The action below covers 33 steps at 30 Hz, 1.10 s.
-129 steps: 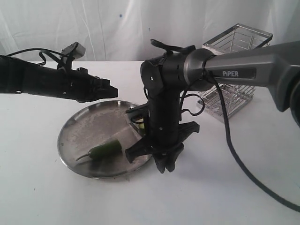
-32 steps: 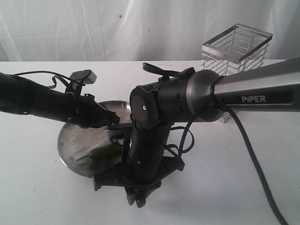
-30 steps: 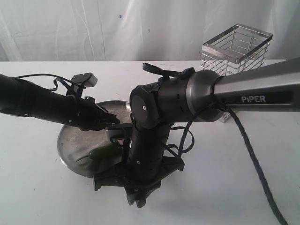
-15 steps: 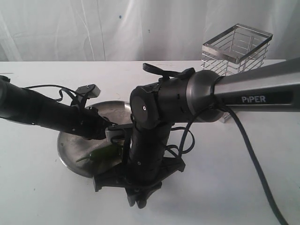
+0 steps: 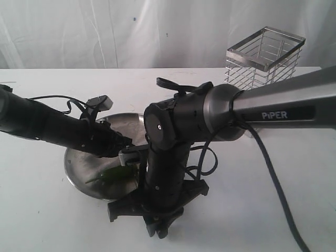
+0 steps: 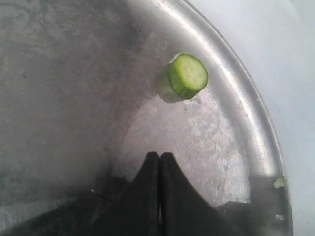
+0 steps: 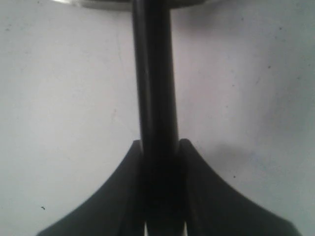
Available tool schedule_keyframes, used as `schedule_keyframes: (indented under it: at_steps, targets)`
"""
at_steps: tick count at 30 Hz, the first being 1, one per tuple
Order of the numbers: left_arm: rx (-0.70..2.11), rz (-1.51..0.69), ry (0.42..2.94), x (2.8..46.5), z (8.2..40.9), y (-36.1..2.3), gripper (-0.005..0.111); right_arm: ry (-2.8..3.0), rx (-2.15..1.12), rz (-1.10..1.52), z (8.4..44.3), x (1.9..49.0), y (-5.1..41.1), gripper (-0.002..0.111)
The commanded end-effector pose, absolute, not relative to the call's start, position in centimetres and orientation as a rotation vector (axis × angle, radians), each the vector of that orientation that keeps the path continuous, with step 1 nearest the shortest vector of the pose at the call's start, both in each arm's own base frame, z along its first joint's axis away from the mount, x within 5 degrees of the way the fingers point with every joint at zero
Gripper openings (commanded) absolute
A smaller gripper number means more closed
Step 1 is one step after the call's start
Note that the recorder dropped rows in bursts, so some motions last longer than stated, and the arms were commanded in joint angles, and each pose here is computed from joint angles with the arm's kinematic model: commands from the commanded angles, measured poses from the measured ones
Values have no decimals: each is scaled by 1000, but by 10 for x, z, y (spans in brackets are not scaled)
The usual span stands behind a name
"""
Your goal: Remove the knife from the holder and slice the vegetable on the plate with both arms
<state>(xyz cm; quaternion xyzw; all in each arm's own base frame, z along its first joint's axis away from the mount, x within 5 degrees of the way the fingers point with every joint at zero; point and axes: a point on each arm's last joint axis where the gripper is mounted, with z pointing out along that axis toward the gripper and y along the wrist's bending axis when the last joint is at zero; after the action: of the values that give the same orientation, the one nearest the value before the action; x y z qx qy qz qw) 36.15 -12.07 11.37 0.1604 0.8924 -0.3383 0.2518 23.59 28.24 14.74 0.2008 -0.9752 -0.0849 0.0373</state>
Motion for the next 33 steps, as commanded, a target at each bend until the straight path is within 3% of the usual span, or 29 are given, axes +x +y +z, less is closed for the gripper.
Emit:
schedule_keyframes:
  at_steps: [1, 6, 14, 23, 30, 33]
  targets:
    - [553, -877, 2537, 349, 91, -119, 0, -2981, 620, -217, 138, 237, 281, 0]
    - [557, -876, 2539, 349, 90, -119, 0, -3002, 637, -221, 144, 238, 280, 0]
    - [575, -872, 2547, 348, 90, -119, 0, -2973, 651, -14, 152, 247, 256, 0]
    - [530, -887, 2541, 349, 91, -119, 0, -2980, 641, -13, 152, 250, 253, 0]
    - [518, -992, 2370, 365, 136, -129, 0, -2994, 644, -34, 159, 249, 253, 0]
    - [553, -1019, 2363, 362, 138, -130, 0, -2986, 641, -33, 159, 248, 252, 0]
